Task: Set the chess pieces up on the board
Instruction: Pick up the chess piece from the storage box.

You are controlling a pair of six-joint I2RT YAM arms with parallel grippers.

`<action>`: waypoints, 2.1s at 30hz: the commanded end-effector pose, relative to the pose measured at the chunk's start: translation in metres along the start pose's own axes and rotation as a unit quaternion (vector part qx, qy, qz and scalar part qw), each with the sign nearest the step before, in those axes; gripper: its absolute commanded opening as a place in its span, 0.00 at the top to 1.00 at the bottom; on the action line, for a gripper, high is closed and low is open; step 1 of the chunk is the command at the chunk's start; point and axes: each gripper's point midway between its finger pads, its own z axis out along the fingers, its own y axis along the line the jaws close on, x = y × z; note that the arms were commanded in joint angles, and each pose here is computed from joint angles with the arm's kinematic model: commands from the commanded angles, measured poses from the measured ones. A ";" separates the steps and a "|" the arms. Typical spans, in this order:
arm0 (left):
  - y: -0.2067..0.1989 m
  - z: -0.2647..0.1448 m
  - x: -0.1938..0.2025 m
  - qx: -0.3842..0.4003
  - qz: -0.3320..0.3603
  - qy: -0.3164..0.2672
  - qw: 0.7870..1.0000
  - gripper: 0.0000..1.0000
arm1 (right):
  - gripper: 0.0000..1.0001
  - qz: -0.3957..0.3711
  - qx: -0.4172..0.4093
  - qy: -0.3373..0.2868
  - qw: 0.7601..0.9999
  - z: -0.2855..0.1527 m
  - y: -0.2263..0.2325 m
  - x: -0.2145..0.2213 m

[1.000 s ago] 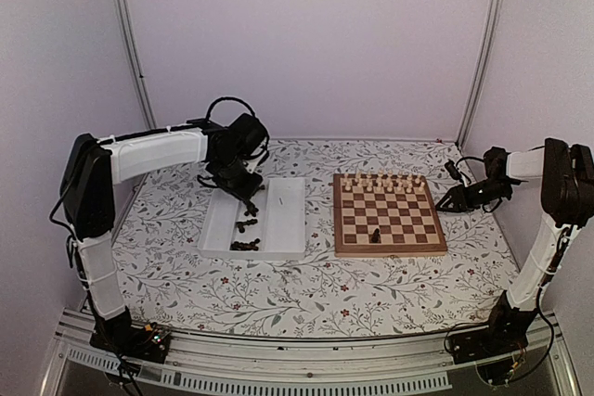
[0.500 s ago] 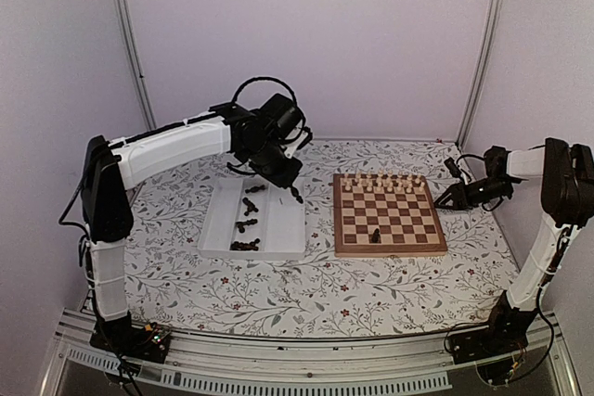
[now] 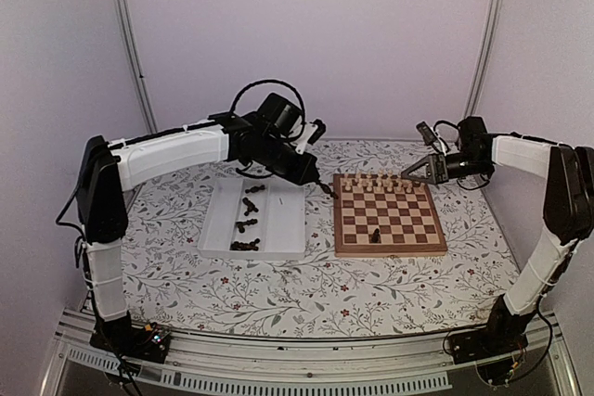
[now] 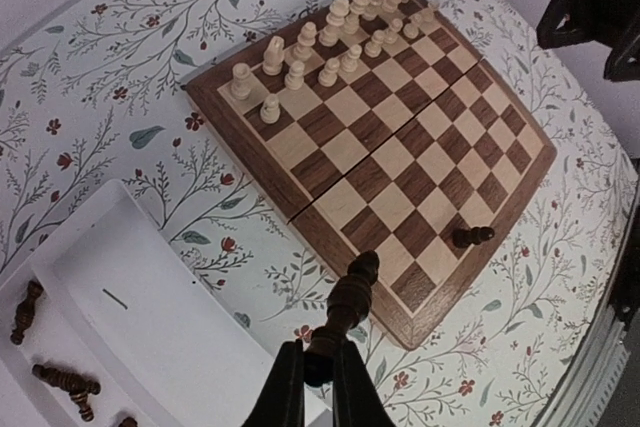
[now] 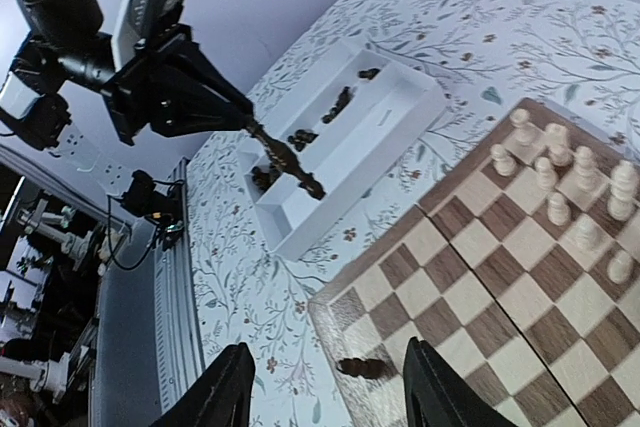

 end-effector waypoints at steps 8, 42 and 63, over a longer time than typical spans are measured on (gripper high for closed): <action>-0.035 -0.031 -0.050 0.116 -0.071 -0.173 0.976 0.93 | 0.44 0.099 -0.123 0.010 0.987 0.054 0.033 -0.017; -0.046 -0.034 -0.051 0.174 -0.089 -0.184 0.963 0.92 | 0.94 0.105 -0.214 0.048 0.970 0.097 0.065 -0.007; -0.018 -0.029 -0.017 0.098 -0.049 -0.122 0.986 0.93 | 0.96 -0.236 0.244 0.298 0.892 -0.007 -0.017 0.054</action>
